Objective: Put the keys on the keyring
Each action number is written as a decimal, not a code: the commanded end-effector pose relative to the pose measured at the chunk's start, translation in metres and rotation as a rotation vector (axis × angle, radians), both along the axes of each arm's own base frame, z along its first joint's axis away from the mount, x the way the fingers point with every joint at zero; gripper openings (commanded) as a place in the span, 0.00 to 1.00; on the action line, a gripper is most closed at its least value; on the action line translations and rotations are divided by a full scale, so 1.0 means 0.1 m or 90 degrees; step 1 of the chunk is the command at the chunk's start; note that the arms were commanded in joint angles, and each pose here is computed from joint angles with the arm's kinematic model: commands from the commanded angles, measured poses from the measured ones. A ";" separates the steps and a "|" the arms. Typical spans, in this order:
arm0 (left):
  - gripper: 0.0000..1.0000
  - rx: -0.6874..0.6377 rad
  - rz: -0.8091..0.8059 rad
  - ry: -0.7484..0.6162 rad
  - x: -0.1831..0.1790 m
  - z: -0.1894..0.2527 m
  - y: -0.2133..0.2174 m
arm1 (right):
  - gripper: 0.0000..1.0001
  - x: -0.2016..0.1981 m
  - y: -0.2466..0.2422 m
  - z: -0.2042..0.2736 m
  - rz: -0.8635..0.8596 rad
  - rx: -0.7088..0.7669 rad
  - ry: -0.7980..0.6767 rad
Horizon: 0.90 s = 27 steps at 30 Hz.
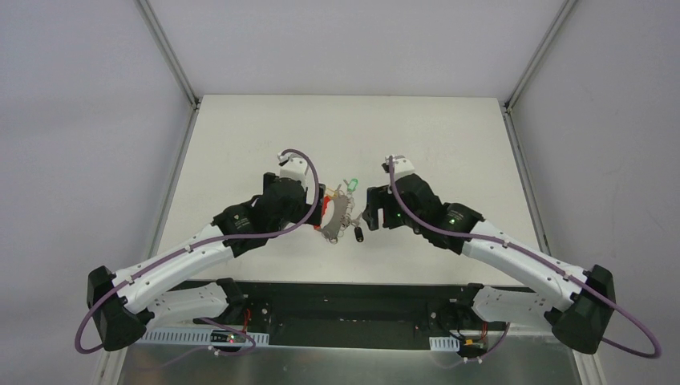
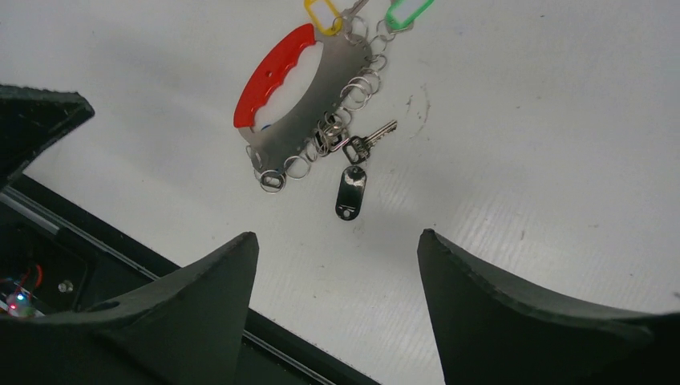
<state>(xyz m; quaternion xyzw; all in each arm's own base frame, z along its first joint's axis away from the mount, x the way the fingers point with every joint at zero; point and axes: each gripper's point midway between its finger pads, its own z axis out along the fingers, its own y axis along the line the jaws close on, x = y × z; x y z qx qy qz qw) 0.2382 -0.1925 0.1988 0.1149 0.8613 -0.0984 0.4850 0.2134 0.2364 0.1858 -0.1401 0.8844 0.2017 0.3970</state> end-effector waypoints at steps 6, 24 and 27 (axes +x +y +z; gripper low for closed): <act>0.95 -0.048 0.164 0.009 0.06 -0.30 0.55 | 0.51 0.04 0.51 -0.39 0.066 0.002 0.022; 0.87 -0.122 0.169 0.024 0.01 -0.47 0.59 | 0.43 0.10 0.91 -1.11 0.074 -0.010 0.083; 0.88 -0.126 0.165 0.025 0.01 -0.48 0.58 | 0.40 0.15 0.93 -1.17 0.059 -0.014 0.084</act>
